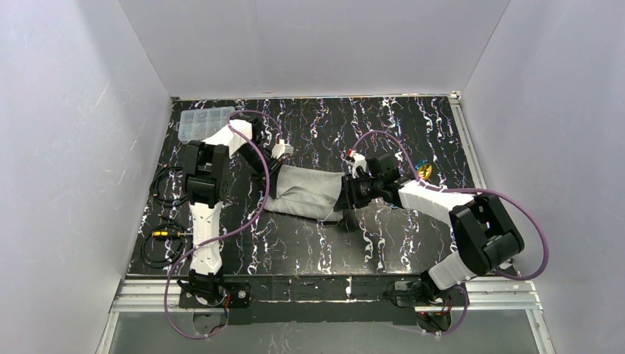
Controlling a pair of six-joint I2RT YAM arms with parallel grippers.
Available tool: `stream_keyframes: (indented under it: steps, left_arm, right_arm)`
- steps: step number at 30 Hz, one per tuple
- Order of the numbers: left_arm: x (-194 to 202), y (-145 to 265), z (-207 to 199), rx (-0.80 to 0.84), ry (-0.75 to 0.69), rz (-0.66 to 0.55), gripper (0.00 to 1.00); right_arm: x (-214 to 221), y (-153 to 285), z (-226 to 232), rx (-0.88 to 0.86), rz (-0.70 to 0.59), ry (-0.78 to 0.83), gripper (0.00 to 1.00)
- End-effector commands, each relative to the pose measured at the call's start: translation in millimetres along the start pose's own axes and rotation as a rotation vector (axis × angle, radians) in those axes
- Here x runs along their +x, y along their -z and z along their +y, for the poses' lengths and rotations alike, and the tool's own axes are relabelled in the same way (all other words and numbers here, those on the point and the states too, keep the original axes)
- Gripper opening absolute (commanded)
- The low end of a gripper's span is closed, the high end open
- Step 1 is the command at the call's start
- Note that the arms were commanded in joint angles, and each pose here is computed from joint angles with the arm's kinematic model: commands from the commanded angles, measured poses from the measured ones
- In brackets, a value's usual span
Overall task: Fold the napkin into a case and place the utensils inside
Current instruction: Fold the lower triangle-folded napkin at the center of the board.
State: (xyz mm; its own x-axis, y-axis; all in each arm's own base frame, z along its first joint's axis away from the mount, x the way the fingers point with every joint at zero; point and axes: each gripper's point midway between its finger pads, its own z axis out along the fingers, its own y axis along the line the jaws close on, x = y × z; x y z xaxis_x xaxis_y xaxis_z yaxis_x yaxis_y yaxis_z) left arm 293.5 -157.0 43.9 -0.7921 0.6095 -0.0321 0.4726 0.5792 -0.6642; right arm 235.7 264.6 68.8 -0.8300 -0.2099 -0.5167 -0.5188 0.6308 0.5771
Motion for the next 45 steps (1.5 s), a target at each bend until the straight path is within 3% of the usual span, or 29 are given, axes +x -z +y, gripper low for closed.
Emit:
stream_keyframes:
  steps: [1, 5, 9, 27, 29, 36, 38, 41, 45]
  left_arm:
    - [-5, 9, -8, 0.02, 0.007, -0.016, 0.0]
    - [-5, 11, -9, 0.018, 0.007, -0.014, 0.0]
    - [-12, 18, -13, 0.018, 0.002, -0.03, 0.0]
    - [-28, 12, 7, -0.021, 0.044, -0.032, 0.0]
    - [-31, 11, 7, -0.023, 0.047, -0.04, 0.0]
    - [-34, 7, 8, -0.026, 0.061, -0.036, 0.0]
    - [-37, 7, 8, -0.025, 0.069, -0.041, 0.0]
    - [-39, 7, 7, -0.024, 0.072, -0.043, 0.0]
    - [-38, 6, 8, -0.028, 0.073, -0.039, 0.0]
  right_arm:
    - [-22, -5, 4, -0.001, -0.068, 0.031, 0.43]
    - [-24, -9, -2, 0.023, -0.079, 0.01, 0.18]
    - [-25, -7, -7, 0.055, -0.103, -0.005, 0.01]
    - [2, -10, -40, 0.193, -0.085, -0.08, 0.06]
    - [2, -9, -38, 0.18, -0.082, -0.074, 0.11]
    - [-31, 20, 12, 0.032, -0.123, 0.033, 0.49]
    - [-35, 26, 29, -0.036, -0.119, 0.065, 0.55]
    - [-40, 30, 44, -0.104, -0.131, 0.075, 0.54]
    - [-46, 22, 65, -0.221, -0.148, 0.077, 0.38]
